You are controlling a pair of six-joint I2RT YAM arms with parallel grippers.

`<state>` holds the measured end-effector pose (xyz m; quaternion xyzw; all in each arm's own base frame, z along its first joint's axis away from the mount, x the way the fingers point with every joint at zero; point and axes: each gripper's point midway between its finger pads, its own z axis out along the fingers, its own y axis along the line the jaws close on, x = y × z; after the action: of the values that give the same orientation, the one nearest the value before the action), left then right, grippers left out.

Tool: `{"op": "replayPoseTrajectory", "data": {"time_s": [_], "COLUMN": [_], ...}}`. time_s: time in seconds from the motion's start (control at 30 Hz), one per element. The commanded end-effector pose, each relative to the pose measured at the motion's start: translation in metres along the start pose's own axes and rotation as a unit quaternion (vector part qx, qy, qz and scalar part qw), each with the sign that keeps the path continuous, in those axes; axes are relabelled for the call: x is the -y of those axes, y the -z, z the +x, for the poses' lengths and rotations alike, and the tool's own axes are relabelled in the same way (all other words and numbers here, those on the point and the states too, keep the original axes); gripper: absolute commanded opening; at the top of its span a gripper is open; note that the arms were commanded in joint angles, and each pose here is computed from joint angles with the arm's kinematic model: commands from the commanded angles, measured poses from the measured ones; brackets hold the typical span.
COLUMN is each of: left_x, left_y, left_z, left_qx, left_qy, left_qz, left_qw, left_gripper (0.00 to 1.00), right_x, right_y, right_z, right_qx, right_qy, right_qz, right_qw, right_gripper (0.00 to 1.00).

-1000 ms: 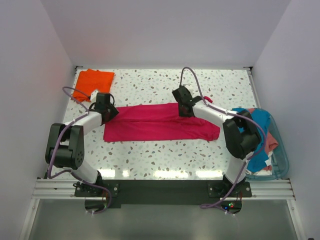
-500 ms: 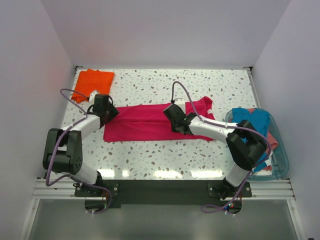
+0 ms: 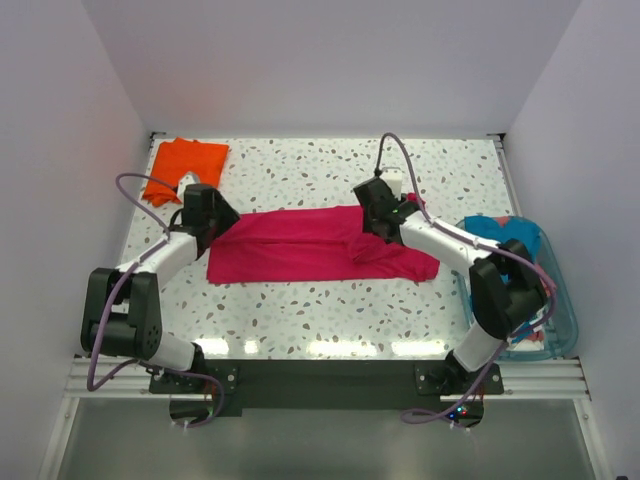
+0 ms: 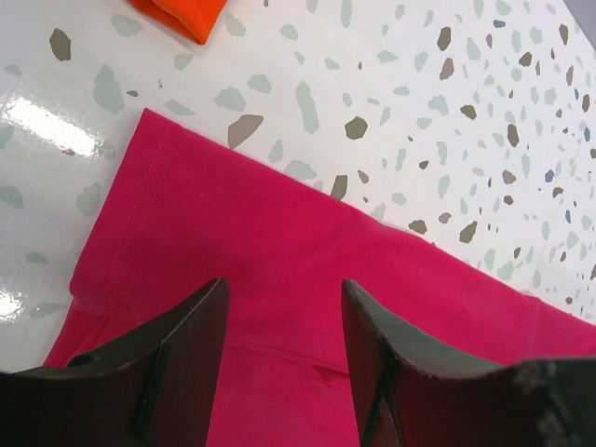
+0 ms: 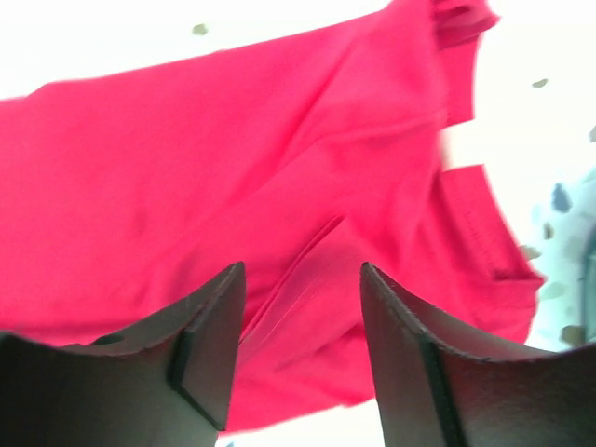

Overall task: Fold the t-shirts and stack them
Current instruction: Fold the tshirt

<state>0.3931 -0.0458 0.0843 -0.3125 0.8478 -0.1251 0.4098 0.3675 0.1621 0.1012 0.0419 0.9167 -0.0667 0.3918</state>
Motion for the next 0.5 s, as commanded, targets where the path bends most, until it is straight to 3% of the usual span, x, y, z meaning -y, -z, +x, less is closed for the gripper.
{"op": "replayPoseTrajectory", "data": {"time_s": [0.0, 0.33, 0.47], "left_x": [-0.002, -0.002, -0.003], "left_y": [0.003, 0.002, 0.001], "left_z": [-0.007, -0.004, -0.003], "left_qx": [0.018, 0.013, 0.011], "left_qy": [-0.001, 0.0, 0.0], "left_qz": [0.001, 0.002, 0.002], "left_qw": [1.0, 1.0, 1.0], "left_gripper": [0.56, 0.55, 0.55], "right_x": [0.022, 0.024, 0.029], "right_y": [-0.02, -0.054, -0.052], "right_z": [-0.01, 0.01, 0.02], "right_qx": [-0.01, -0.06, -0.066], "right_qy": [0.01, 0.018, 0.015], "right_qz": [0.044, 0.049, 0.052], "right_qw": [0.999, 0.997, 0.996], "right_gripper": [0.57, 0.58, 0.4]}}
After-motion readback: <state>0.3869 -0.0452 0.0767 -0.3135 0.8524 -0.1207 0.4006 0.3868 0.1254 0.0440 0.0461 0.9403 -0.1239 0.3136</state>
